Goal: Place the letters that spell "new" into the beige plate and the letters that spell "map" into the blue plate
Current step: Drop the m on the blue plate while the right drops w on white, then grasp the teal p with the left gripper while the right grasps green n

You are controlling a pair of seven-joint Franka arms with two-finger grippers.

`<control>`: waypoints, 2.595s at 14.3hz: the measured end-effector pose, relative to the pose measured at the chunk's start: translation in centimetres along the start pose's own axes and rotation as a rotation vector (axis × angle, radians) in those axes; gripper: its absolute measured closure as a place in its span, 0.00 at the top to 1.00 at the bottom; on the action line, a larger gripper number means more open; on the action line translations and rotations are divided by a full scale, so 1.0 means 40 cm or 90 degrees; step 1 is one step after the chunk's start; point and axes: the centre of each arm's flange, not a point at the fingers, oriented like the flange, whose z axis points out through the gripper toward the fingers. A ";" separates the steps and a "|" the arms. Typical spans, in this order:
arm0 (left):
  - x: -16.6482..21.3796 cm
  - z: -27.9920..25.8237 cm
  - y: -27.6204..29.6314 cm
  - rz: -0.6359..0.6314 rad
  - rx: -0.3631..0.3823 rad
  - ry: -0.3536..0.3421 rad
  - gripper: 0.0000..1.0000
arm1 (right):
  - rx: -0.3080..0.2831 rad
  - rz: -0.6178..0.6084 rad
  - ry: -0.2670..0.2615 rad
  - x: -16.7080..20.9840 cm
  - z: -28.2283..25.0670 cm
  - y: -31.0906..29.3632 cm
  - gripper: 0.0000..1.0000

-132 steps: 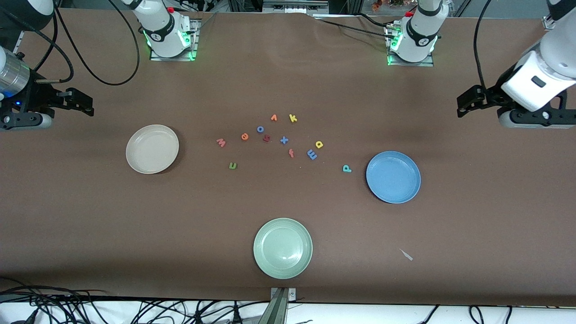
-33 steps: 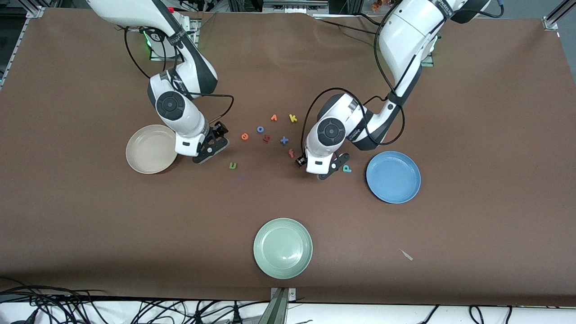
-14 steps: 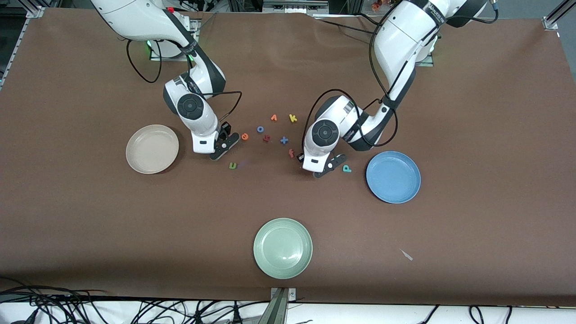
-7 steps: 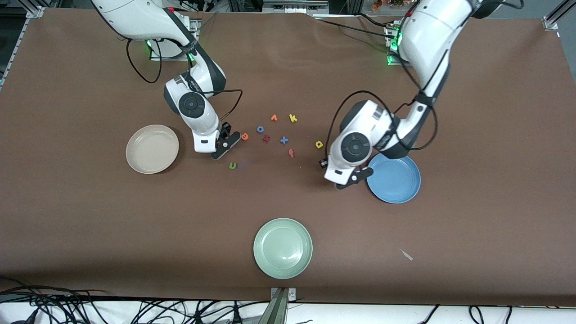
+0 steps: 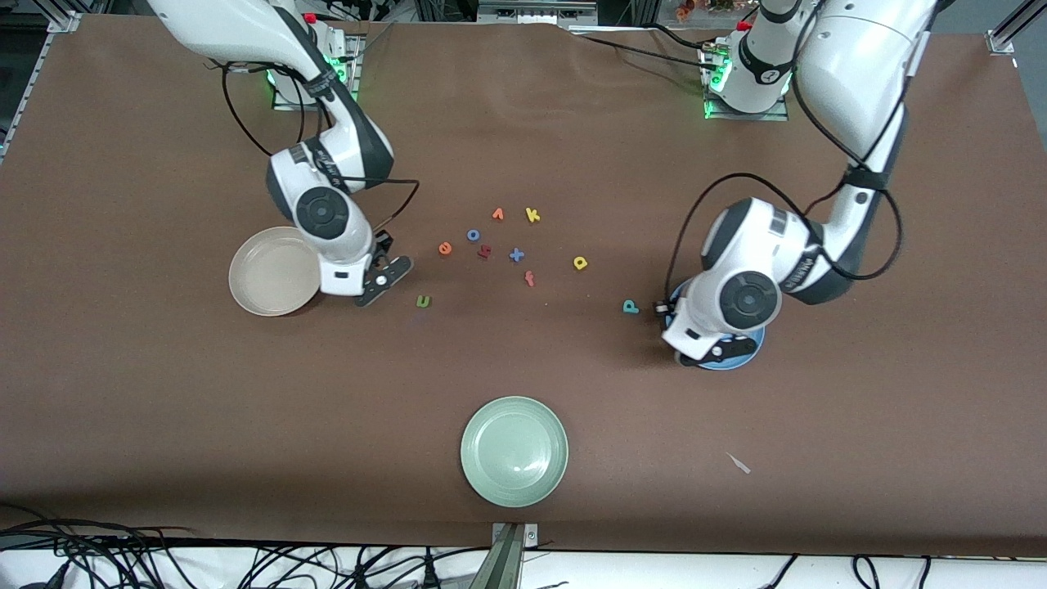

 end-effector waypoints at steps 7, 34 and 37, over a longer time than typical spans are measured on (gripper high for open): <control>0.025 0.132 -0.046 0.038 0.070 -0.022 0.31 | 0.017 0.030 -0.068 -0.146 0.044 0.260 0.27; -0.082 0.279 0.260 -0.032 -0.064 0.043 0.84 | 0.137 0.586 0.115 0.186 0.057 -0.118 1.00; -0.082 0.261 0.258 -0.033 -0.066 0.049 0.54 | 0.137 0.585 0.111 0.207 0.077 -0.131 1.00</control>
